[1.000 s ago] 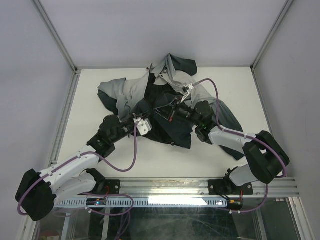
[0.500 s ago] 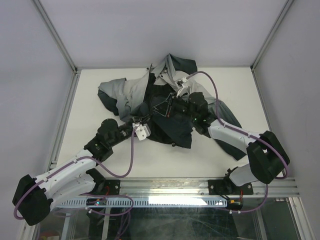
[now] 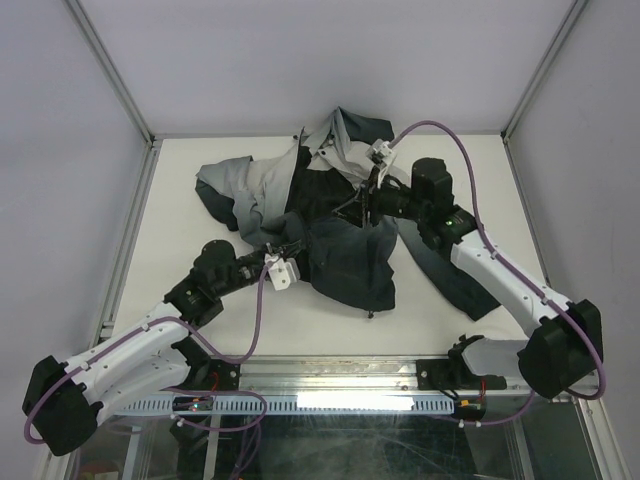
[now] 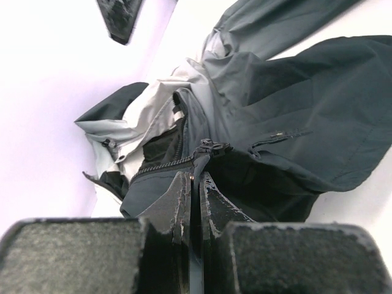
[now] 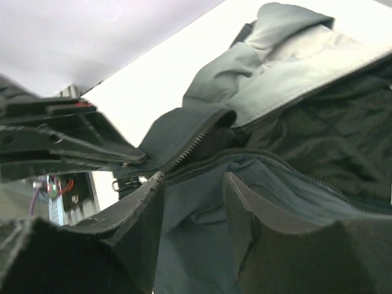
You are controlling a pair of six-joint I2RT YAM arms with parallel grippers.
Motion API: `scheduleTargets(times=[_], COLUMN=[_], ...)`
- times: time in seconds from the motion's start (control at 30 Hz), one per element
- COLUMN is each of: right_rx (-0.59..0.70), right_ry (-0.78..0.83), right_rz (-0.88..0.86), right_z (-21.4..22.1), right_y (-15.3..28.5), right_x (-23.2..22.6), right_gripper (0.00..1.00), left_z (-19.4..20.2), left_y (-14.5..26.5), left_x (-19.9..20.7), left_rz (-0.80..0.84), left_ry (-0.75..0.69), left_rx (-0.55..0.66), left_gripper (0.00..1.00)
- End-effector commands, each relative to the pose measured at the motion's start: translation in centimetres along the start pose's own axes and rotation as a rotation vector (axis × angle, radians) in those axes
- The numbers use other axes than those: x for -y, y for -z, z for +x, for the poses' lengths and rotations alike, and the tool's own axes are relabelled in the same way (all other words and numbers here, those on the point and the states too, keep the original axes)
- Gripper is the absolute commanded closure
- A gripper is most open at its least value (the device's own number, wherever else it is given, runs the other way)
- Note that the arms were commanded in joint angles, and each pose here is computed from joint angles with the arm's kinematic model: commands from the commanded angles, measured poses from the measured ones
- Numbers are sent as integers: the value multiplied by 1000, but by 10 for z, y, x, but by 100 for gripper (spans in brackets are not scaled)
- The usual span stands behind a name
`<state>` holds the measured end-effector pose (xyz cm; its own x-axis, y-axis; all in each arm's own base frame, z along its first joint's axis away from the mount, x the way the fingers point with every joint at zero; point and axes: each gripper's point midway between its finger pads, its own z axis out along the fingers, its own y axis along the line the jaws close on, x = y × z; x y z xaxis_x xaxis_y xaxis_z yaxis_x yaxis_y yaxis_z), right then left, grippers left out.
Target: Zip up the jacket
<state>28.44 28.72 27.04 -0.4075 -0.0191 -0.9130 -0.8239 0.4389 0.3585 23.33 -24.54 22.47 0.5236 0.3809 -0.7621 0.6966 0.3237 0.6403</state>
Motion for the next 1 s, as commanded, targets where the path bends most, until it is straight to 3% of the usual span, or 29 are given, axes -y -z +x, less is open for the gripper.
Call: scheduleTargets(times=[0.0, 0.13, 0.33, 0.8, 0.97], right_rx=[-14, -7, -32, -40, -10], right_ry=[318, 497, 540, 539, 542], right_rz=[-207, -315, -409, -261, -235], right_z=[-13, -11, 6, 53, 50], right_y=[16, 14, -2, -26, -28], right_x=[-40, -59, -80, -87, -88], right_gripper=[55, 52, 52, 44, 44], left_z=[-26, -30, -30, -32, -32], left_y=[0, 2, 3, -1, -3], left_x=[-3, 0, 4, 3, 2], left_rz=[34, 52, 66, 71, 73], left_ry=[-65, -71, -71, -54, -55], left_rx=[82, 96, 105, 111, 109], left_gripper=[100, 100, 100, 100, 100])
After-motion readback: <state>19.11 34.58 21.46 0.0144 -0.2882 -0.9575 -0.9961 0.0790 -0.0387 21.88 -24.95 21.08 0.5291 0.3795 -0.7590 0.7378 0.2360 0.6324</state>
